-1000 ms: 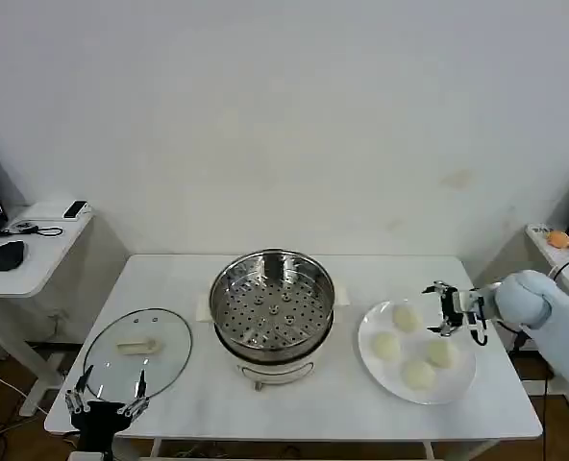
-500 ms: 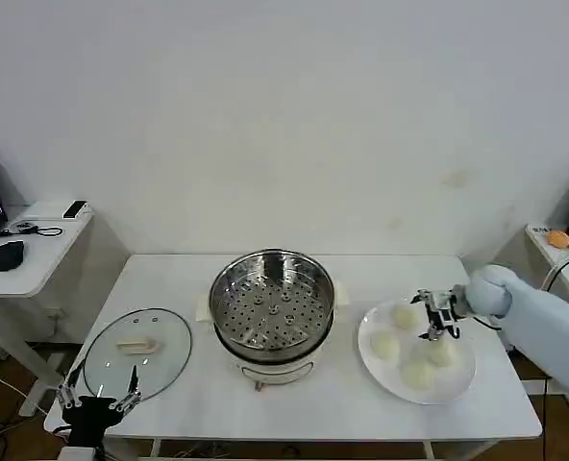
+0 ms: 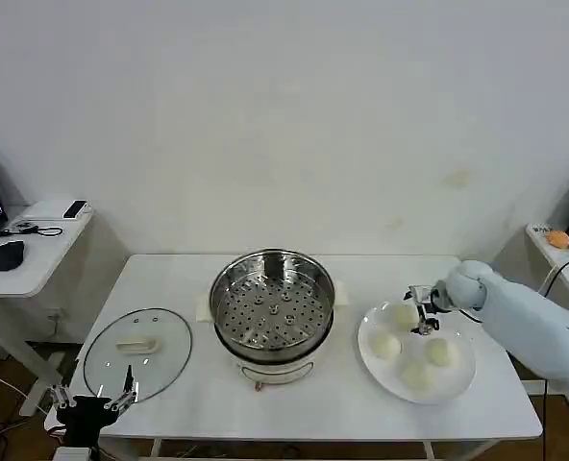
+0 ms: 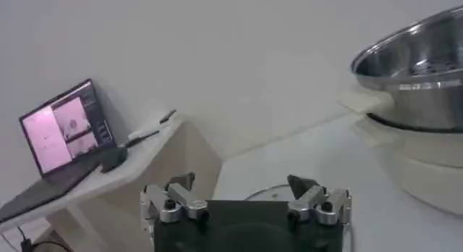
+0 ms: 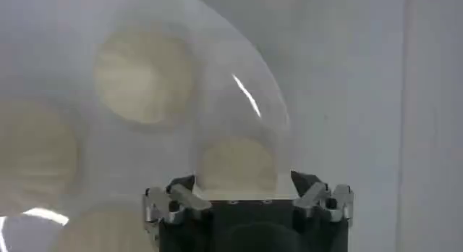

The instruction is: Take steamed baozi put them in steamer then cover it.

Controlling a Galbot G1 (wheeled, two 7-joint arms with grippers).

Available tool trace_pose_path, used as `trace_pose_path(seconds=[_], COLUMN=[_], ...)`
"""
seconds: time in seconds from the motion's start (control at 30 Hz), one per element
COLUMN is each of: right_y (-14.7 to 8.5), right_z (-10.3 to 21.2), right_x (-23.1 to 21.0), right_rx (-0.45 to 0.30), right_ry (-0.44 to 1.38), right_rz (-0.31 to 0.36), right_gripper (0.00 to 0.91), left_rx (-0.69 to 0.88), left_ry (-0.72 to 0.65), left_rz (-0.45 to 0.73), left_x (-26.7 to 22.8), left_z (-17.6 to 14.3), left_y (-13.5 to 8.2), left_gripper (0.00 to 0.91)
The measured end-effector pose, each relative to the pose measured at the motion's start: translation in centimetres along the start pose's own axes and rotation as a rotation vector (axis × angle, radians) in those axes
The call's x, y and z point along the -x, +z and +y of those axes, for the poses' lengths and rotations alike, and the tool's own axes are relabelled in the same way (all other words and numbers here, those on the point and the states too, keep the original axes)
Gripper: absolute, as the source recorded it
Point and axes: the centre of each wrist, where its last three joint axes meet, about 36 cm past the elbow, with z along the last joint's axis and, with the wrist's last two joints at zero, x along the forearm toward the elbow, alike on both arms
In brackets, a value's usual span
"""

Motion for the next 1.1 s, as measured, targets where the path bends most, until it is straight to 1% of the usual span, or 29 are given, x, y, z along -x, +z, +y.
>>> trace_pose_path(seconds=[0.03,0.1,0.23,0.3,0.43,0.7,0.93,1.1], right_y=[0.0,0.0,0.1,0.1,0.0,0.0,0.4,-0.6], right_z=[0.0,0.0,-0.1,-0.1,-0.1,-0.2,-1.6,-3.7], right_x=[0.0,0.1,0.1,0.1,0.2,-1.0,-5.1,-8.6], right_rx=[-0.001,-0.003,-0.001,-0.001,-0.003,-0.015,-0.032,-0.052], right_ry=[-0.002,-0.006,-0.012,-0.015,-0.025,-0.031,0.021,0.081], right_rz=[0.002,0.005,0.009,0.009,0.006,-0.011,-0.034,-0.070], right_gripper=[0.736,0.685,0.595,0.564,0.544,0.554,0.564,0.564], left_rx=[0.000,-0.001,-0.001,-0.001,0.000,0.002,0.004,0.002], left_ry=[0.000,0.000,0.000,0.000,0.000,0.002,0.011,0.022], left_rz=[-0.001,-0.002,-0.003,-0.005,-0.008,-0.008,-0.007,-0.011], left_x=[0.0,-0.1,-0.1,-0.1,-0.3,-0.4,-0.4,-0.3], left_z=[0.0,0.0,0.0,0.0,0.1,0.1,0.1,0.1], left_y=[0.0,-0.1,-0.1,-0.2,-0.4,-0.5,-0.5,-0.6], left_gripper=[0.907,0.907,0.907,0.907,0.907,0.907,0.907,0.907])
